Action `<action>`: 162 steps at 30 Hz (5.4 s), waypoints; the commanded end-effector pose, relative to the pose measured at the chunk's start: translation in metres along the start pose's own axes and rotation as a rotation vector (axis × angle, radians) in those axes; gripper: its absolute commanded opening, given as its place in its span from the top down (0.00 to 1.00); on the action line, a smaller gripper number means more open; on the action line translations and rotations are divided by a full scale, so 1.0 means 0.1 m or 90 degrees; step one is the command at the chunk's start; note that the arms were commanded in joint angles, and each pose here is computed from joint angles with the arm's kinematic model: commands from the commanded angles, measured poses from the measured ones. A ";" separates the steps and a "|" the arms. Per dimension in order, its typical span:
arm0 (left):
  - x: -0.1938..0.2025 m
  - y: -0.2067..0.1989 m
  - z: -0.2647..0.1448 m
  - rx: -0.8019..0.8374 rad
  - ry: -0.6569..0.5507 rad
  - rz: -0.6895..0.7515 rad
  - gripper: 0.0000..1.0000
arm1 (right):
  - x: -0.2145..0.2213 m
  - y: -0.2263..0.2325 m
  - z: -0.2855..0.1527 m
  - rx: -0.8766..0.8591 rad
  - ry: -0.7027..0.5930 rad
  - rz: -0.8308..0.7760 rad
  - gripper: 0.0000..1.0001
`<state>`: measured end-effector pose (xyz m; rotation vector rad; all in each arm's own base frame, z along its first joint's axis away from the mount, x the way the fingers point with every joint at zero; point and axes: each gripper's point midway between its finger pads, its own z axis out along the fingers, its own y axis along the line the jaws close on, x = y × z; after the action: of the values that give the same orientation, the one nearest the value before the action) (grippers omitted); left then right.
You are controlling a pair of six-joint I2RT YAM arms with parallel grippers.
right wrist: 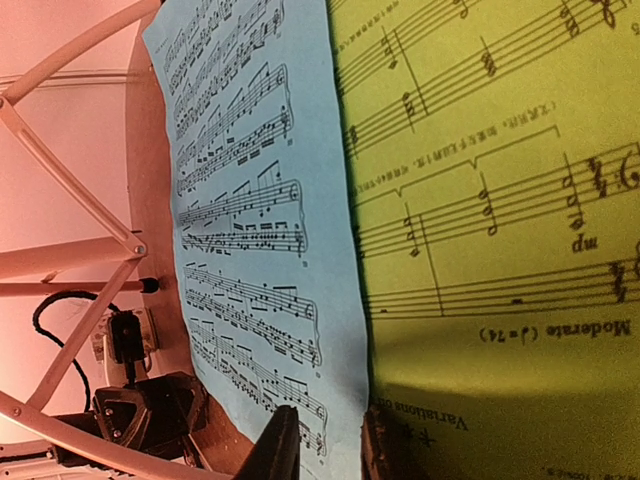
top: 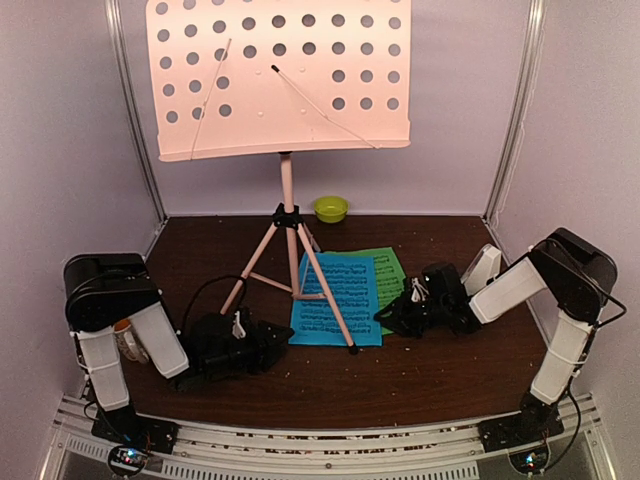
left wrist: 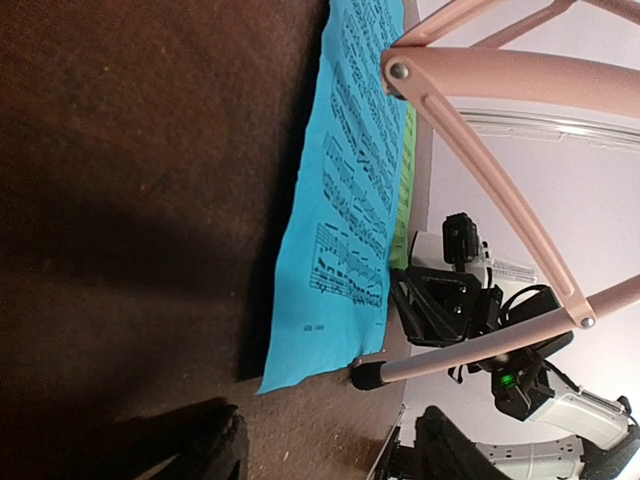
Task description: Set up the instrument practice props
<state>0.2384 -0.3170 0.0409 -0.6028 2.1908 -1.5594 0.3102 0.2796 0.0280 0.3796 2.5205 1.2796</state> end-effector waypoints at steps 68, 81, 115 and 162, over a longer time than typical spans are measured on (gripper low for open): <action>-0.15 -1.19 -1.98 -0.276 0.225 0.704 1.00 | -0.11 1.05 -1.06 -0.008 -0.144 -0.368 0.24; 0.73 -2.13 -2.37 0.088 0.422 0.962 1.00 | 0.63 2.04 -1.33 -0.206 -0.138 -0.639 0.00; 1.68 -2.70 -2.66 0.394 0.698 0.974 1.00 | 2.39 3.12 -1.56 -0.275 0.089 -1.103 0.15; 0.02 -3.40 -2.90 0.166 -0.200 0.988 0.02 | 1.92 3.43 -2.12 -0.429 -0.037 -0.815 1.00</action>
<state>0.0911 -0.2050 0.4281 1.0574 1.3631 -0.7570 0.0886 0.3977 0.3576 -1.2865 1.5578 1.0625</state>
